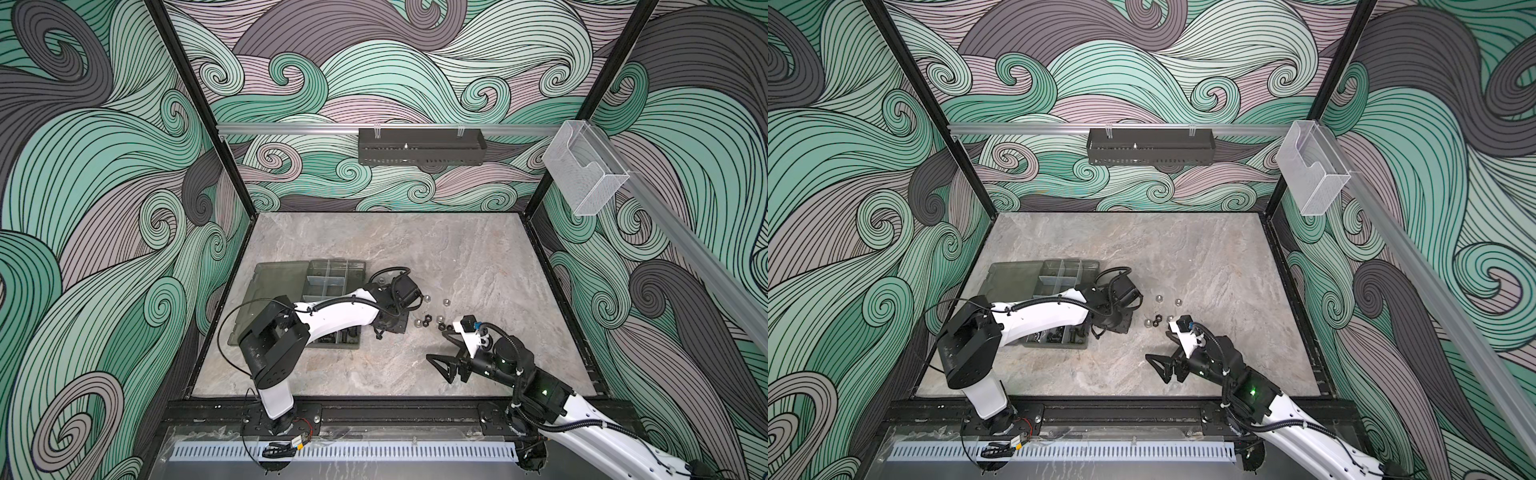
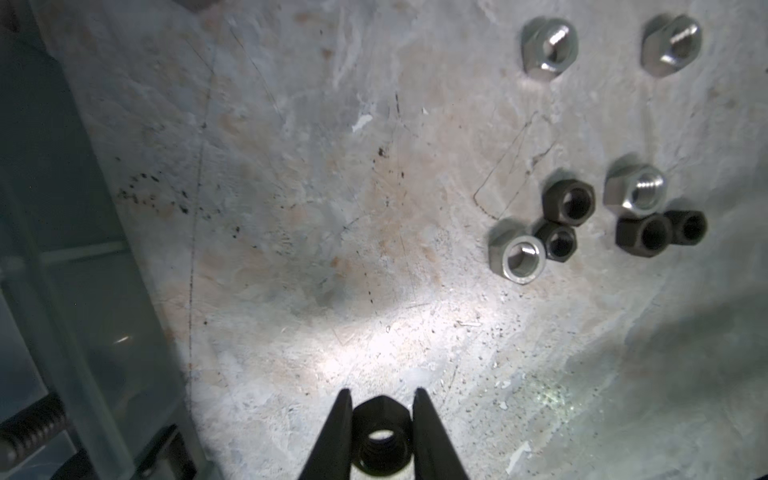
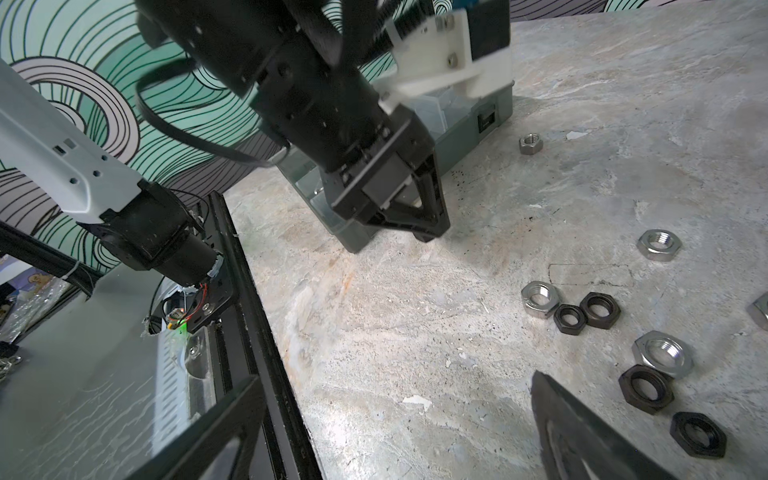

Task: Sort the screws and nuts into containers
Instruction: 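Close the left gripper on the black hex nut and lift it, then lower the black hex nut into the box compartment and open the left gripper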

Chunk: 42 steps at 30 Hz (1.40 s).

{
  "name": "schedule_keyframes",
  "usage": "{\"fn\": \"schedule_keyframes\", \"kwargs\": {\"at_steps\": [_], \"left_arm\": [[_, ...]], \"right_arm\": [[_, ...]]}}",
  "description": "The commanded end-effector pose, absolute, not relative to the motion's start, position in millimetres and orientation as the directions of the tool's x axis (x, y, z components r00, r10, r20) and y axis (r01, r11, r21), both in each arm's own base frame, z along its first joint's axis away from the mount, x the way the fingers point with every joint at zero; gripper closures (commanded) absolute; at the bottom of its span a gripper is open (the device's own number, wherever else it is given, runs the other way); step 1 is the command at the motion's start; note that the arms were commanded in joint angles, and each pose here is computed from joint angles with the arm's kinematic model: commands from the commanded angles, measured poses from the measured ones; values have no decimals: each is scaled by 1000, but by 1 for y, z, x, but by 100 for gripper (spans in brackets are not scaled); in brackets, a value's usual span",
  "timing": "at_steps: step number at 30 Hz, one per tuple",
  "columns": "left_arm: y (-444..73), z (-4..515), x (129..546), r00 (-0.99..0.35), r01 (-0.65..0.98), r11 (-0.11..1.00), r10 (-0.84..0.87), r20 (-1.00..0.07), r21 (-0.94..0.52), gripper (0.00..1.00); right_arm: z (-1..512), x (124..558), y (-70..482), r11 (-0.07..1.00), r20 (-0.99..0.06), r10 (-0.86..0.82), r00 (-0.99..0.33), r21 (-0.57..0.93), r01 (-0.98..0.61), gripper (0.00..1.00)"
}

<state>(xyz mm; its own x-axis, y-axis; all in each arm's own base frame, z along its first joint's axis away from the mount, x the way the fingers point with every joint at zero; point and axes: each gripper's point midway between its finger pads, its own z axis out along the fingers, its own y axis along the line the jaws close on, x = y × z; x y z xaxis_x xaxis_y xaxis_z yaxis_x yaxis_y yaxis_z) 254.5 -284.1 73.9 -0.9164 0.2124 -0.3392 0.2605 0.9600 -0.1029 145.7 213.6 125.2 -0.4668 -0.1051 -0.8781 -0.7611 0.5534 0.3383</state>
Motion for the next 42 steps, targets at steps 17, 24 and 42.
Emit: {"fn": "schedule_keyframes", "kwargs": {"at_steps": [17,24,42], "left_arm": [[-168,127,271,-913,100,993,68,-402,-60,78],[-123,127,272,-912,25,999,11,-411,-30,78],[-94,87,303,-948,-91,996,-82,-308,14,78]], "right_arm": [[178,191,271,490,-925,-196,-326,196,-850,1],[169,208,308,411,-924,-252,-289,168,-896,1],[136,202,338,319,-944,-302,-131,29,-947,1]]}}
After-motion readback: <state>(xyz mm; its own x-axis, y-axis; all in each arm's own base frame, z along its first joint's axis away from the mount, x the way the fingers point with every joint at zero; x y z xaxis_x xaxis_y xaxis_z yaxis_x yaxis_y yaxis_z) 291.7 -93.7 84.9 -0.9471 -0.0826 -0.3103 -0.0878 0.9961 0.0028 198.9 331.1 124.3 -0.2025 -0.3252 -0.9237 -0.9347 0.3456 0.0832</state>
